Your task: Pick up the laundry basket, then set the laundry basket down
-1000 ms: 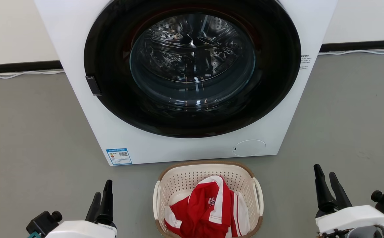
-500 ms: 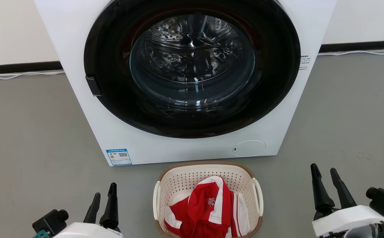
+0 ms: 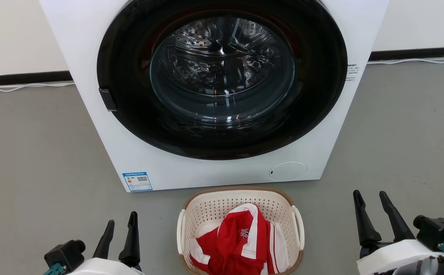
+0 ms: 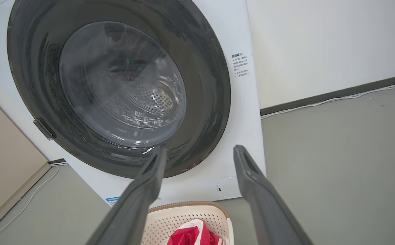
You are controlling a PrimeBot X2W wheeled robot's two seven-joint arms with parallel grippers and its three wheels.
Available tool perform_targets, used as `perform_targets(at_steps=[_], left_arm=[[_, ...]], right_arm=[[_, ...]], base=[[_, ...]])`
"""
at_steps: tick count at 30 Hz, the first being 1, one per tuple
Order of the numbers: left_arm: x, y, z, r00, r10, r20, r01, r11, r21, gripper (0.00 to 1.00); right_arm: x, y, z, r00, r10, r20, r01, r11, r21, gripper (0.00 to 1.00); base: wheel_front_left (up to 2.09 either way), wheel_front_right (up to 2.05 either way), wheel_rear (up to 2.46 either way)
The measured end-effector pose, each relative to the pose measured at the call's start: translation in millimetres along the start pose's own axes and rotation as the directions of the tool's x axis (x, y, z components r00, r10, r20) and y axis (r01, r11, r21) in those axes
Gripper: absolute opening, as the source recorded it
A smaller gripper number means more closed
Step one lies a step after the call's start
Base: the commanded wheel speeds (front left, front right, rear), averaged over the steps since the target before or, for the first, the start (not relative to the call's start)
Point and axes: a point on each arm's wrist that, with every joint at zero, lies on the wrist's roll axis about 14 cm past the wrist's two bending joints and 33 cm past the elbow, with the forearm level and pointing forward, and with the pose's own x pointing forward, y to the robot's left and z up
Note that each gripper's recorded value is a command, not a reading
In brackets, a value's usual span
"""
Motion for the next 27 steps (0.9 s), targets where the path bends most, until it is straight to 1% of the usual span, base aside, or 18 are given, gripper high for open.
perform_targets(at_steps=[13,19,27], left_arm=[[-0.3,-6.7,2.5,0.999,-0.039,0.020,0.035,0.989,0.147,1.00],[-2.0,-8.7,0.7,0.998,-0.055,0.019,0.049,0.976,0.210,1.00],[-2.6,-10.3,0.5,0.997,-0.070,0.025,0.059,0.955,0.290,1.00]], right_arm=[[-0.3,1.7,0.9,1.000,0.025,0.012,-0.023,0.988,-0.154,1.00],[-0.5,2.0,-0.5,0.999,0.035,0.008,-0.033,0.975,-0.219,1.00],[-0.6,4.0,-0.6,0.998,0.058,0.012,-0.052,0.950,-0.308,1.00]], base=[[0.00,0.00,0.00],[0.00,0.00,0.00],[0.00,0.00,0.00]])
